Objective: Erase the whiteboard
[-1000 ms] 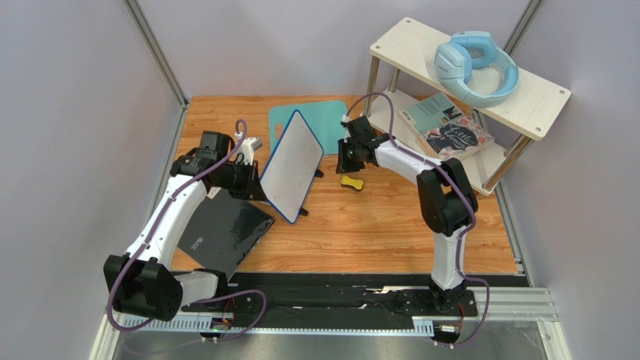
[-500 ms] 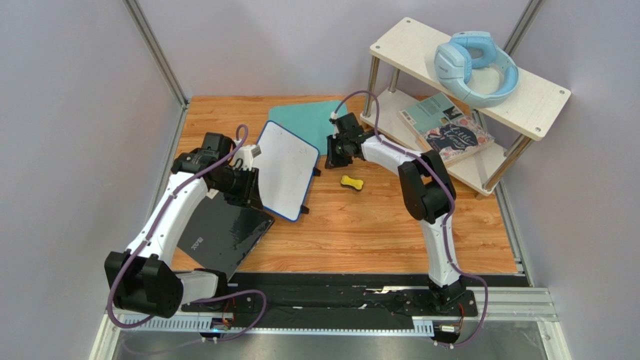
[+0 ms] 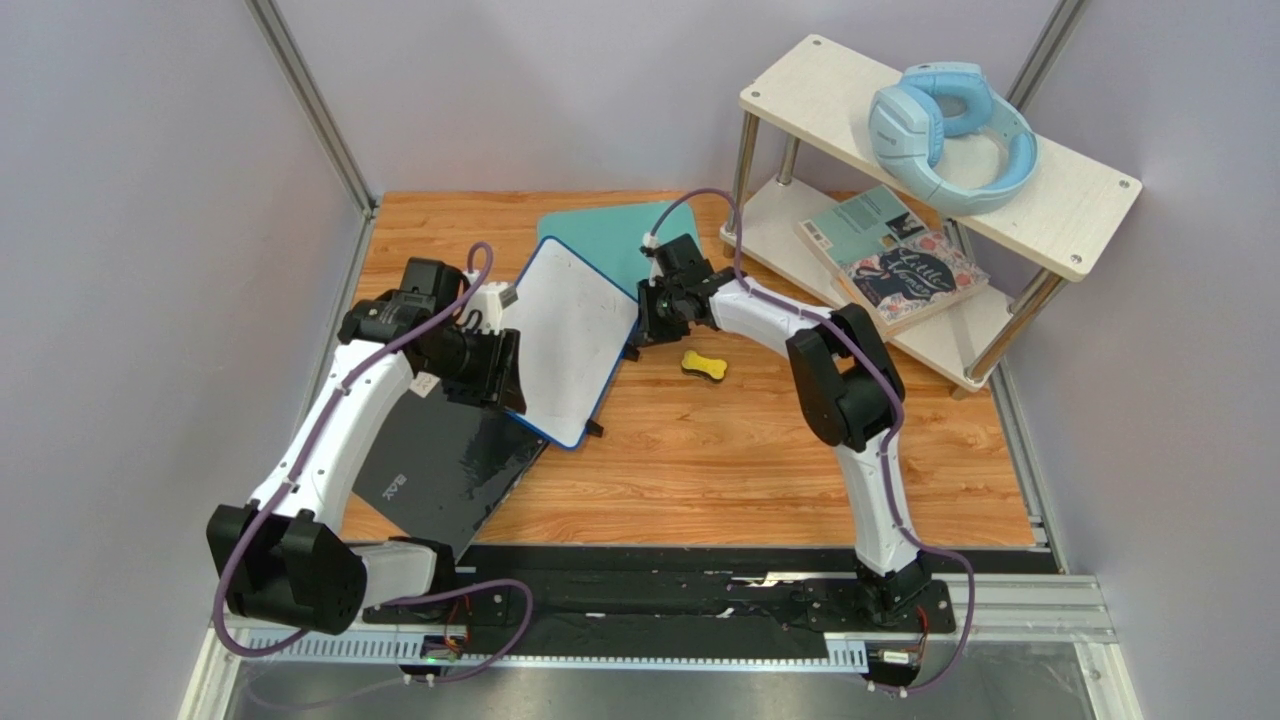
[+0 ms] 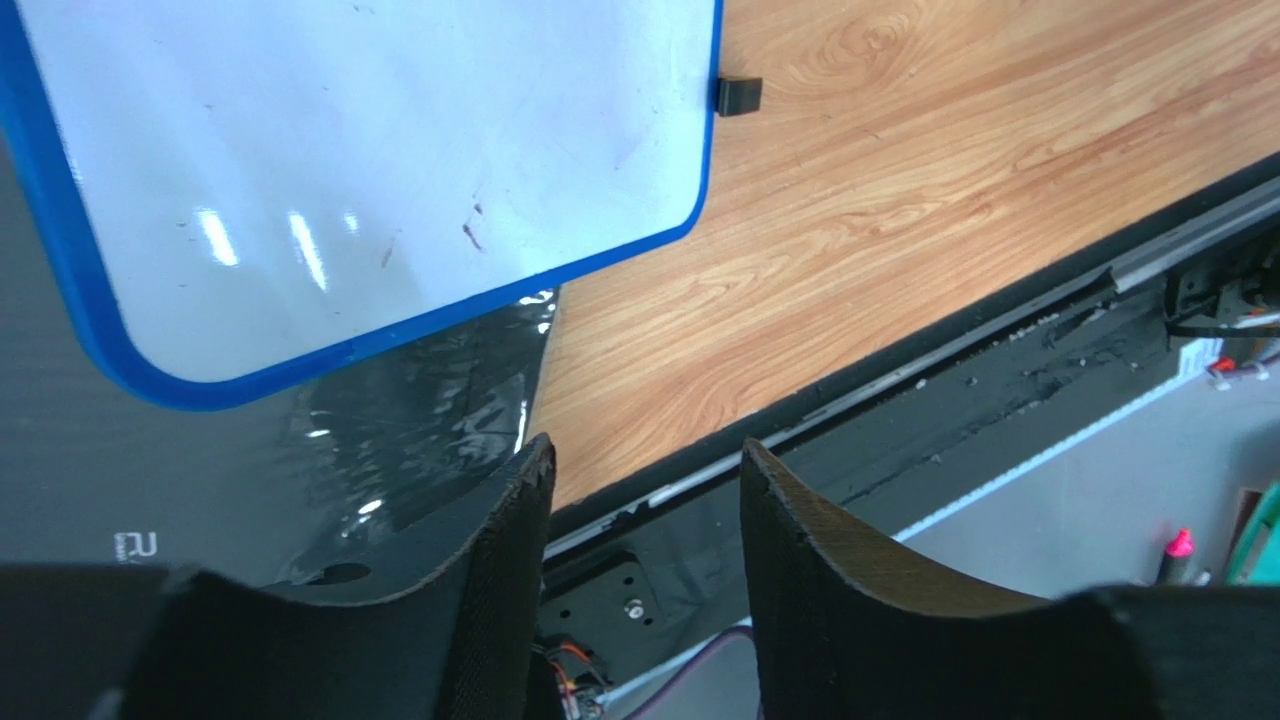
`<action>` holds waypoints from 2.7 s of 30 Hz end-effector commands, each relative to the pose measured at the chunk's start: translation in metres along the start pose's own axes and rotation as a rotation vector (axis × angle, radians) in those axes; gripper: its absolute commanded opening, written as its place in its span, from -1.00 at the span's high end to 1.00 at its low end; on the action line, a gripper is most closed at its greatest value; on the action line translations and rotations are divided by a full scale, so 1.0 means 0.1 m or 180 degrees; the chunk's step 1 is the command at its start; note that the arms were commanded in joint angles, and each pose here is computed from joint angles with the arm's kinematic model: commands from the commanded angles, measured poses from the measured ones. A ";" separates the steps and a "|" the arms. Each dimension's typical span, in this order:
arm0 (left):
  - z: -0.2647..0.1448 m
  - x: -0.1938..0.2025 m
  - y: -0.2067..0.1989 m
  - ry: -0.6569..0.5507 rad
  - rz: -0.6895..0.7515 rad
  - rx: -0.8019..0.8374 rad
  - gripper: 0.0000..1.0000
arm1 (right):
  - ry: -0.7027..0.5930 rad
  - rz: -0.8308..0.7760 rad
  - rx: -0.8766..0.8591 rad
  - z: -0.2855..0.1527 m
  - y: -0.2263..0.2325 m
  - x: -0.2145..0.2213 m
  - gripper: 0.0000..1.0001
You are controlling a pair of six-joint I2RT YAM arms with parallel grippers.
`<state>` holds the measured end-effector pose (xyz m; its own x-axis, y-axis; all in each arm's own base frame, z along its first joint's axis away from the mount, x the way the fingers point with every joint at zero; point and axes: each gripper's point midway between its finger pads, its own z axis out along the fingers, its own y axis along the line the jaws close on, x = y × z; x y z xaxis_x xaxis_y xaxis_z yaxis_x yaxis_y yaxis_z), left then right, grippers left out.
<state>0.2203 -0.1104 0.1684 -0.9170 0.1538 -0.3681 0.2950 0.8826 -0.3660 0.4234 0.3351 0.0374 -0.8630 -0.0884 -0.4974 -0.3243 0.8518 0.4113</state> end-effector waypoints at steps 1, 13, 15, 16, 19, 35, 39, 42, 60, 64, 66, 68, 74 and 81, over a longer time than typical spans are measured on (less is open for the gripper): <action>-0.24 -0.15 -0.02 -0.0290 0.0130 -0.0151 -0.16 | -0.0090 0.0039 -0.0106 -0.04 0.09 -0.09 0.66; -0.41 -0.35 0.12 -0.0679 0.0077 -0.0442 -0.41 | 0.0264 -0.0211 0.0313 -0.45 -0.05 0.30 0.33; -0.42 -0.35 0.17 -0.0712 0.0047 -0.0480 -0.42 | 0.0262 -0.0390 0.0281 -0.51 -0.05 0.31 -0.08; -0.43 -0.37 0.18 -0.0749 0.0056 -0.0490 -0.43 | 0.0244 -0.0458 0.0263 -0.53 -0.06 0.31 -0.21; -0.43 -0.34 0.25 -0.0797 0.0018 -0.0529 -0.43 | 0.0152 -0.0783 0.0320 -0.61 -0.12 0.29 -0.58; -0.26 -0.19 0.36 -0.0690 -0.0056 -0.0509 -0.42 | -0.0194 -0.1610 -0.0127 -0.26 0.07 0.01 -0.70; -0.26 -0.19 0.36 -0.0685 -0.0058 -0.0509 -0.42 | -0.0158 -0.1679 -0.0192 -0.19 0.15 0.04 -0.64; -0.26 -0.19 0.35 -0.0689 -0.0050 -0.0495 -0.39 | -0.0162 -0.1643 -0.0185 -0.12 0.17 0.01 -0.44; -0.28 -0.18 0.34 -0.0690 -0.0044 -0.0494 -0.36 | -0.0102 -0.1608 -0.0149 0.12 0.18 0.08 0.63; -0.28 -0.18 0.34 -0.0690 -0.0044 -0.0494 -0.36 | -0.0104 -0.1606 -0.0120 0.08 0.14 0.13 0.77; -0.29 -0.18 0.34 -0.0704 -0.0039 -0.0494 -0.36 | -0.0107 -0.1600 -0.0104 0.06 0.13 0.16 0.79; -0.29 -0.18 0.33 -0.0704 -0.0038 -0.0489 -0.36 | -0.0122 -0.1602 -0.0035 0.01 0.08 0.21 0.81; -0.30 -0.18 0.31 -0.0722 -0.0038 -0.0459 -0.36 | -0.0294 -0.1487 0.0372 -0.18 -0.14 0.21 0.88; -0.29 -0.19 0.30 -0.0732 -0.0040 -0.0424 -0.36 | -0.0342 -0.1129 0.0910 -0.40 -0.44 0.34 1.00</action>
<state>0.2361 -0.0719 0.1792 -0.8546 0.0597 -0.5158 0.2174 0.9432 -0.2511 0.3888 0.3113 0.0262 -0.6118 -0.4359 -0.6600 -0.6186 0.7837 0.0559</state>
